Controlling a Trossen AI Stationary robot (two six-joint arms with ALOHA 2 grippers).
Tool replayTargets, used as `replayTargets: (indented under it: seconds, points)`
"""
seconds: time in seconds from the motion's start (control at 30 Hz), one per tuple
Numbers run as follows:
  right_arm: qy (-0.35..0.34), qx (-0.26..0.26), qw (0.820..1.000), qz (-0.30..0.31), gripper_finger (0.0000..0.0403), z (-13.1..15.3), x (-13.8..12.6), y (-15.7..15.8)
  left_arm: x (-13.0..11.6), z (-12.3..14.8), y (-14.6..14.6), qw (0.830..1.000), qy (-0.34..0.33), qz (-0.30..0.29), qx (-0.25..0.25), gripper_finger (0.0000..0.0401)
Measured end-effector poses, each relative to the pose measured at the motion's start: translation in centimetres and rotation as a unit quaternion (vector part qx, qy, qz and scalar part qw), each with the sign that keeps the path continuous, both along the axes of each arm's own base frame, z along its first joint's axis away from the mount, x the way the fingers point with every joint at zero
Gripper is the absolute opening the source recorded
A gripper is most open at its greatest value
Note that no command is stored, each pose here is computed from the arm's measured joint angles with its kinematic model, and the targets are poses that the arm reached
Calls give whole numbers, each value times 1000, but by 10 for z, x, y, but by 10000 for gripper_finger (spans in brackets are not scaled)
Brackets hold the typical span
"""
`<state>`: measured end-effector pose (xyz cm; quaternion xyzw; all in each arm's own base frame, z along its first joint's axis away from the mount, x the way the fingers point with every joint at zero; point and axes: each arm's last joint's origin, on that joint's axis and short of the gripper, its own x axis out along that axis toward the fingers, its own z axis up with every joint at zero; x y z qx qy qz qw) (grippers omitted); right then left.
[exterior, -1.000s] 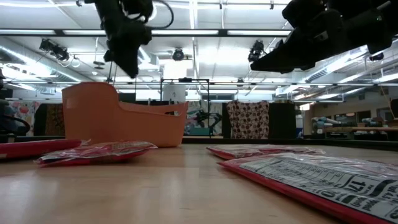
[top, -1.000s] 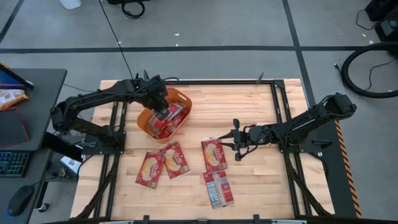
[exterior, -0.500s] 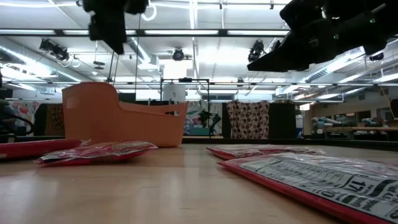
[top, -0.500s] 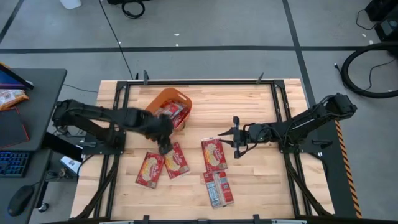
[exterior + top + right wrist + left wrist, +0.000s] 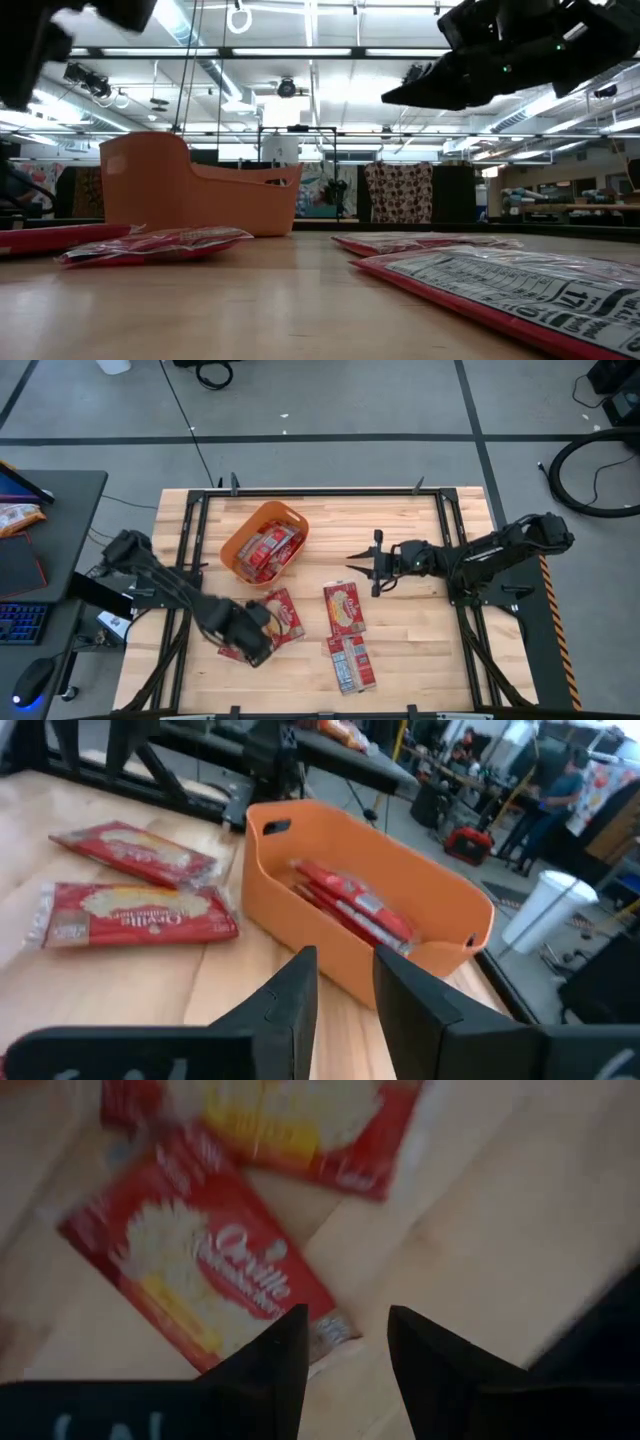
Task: Sort popcorn bags into baskets
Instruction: Put the red popcorn bag into the orange bin
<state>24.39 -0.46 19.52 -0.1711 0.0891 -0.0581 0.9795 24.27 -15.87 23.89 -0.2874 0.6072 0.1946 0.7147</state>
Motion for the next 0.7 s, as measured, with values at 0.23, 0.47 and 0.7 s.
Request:
replayTargets:
  seconds: [0.23,0.47,0.7]
  points:
    - [-50,-1,998,27,105,10,1,-15,22,-36,-15,990,134,37,0,142]
    - [-57,1,998,38,105,11,0,-23,47,-32,-18,974,210,53,69,142]
    - [-60,3,997,53,105,11,0,-23,60,-48,-20,973,161,111,122,142]
